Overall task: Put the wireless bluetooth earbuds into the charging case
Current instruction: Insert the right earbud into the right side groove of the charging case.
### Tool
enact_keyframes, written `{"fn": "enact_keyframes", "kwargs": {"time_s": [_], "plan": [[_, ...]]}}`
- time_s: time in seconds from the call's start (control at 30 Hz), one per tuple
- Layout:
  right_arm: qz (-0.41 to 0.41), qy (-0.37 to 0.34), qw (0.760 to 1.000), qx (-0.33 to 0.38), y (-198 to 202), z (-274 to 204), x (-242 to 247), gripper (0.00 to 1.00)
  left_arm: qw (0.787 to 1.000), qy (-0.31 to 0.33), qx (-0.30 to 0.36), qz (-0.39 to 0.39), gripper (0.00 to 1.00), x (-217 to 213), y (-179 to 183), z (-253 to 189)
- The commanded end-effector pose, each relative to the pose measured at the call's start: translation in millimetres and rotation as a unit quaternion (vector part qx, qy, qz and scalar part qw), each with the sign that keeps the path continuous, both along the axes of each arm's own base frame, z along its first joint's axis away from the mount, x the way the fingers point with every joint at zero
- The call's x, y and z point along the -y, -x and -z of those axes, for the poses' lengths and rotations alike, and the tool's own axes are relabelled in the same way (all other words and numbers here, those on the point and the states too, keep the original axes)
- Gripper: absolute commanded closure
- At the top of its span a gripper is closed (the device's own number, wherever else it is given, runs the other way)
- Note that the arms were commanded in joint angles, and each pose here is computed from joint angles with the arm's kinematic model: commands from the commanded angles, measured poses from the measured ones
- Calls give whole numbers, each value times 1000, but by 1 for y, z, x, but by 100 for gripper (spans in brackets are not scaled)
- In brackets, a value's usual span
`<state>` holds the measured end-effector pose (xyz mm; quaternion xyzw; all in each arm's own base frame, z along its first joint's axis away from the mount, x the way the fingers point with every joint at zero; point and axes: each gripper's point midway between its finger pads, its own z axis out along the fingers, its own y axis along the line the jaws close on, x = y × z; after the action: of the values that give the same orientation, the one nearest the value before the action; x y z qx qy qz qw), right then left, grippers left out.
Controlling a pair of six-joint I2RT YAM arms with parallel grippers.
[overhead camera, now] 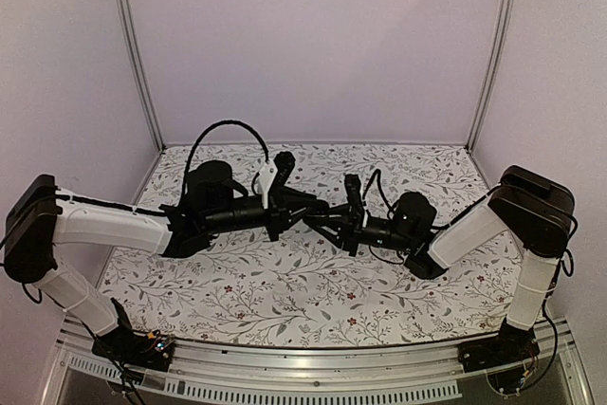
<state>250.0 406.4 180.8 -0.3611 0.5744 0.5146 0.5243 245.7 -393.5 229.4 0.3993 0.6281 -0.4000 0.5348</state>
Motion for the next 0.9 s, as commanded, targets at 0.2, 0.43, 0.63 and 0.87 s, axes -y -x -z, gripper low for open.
{"fn": "enact_keyframes", "kwargs": {"time_s": [0.2, 0.43, 0.63, 0.87], "plan": [[-12, 0, 1000, 4, 6, 1, -10, 100, 1000, 20, 13, 13, 93, 13, 3, -13], [-14, -7, 1000, 4, 6, -5, -11, 100, 1000, 17, 11, 18, 93, 17, 3, -9], [-16, -17, 1000, -1, 6, -10, -11, 100, 1000, 15, 10, 17, 93, 18, 3, -6], [-17, -17, 1000, 7, 9, -13, -12, 100, 1000, 13, 9, 16, 93, 18, 3, -4]]}}
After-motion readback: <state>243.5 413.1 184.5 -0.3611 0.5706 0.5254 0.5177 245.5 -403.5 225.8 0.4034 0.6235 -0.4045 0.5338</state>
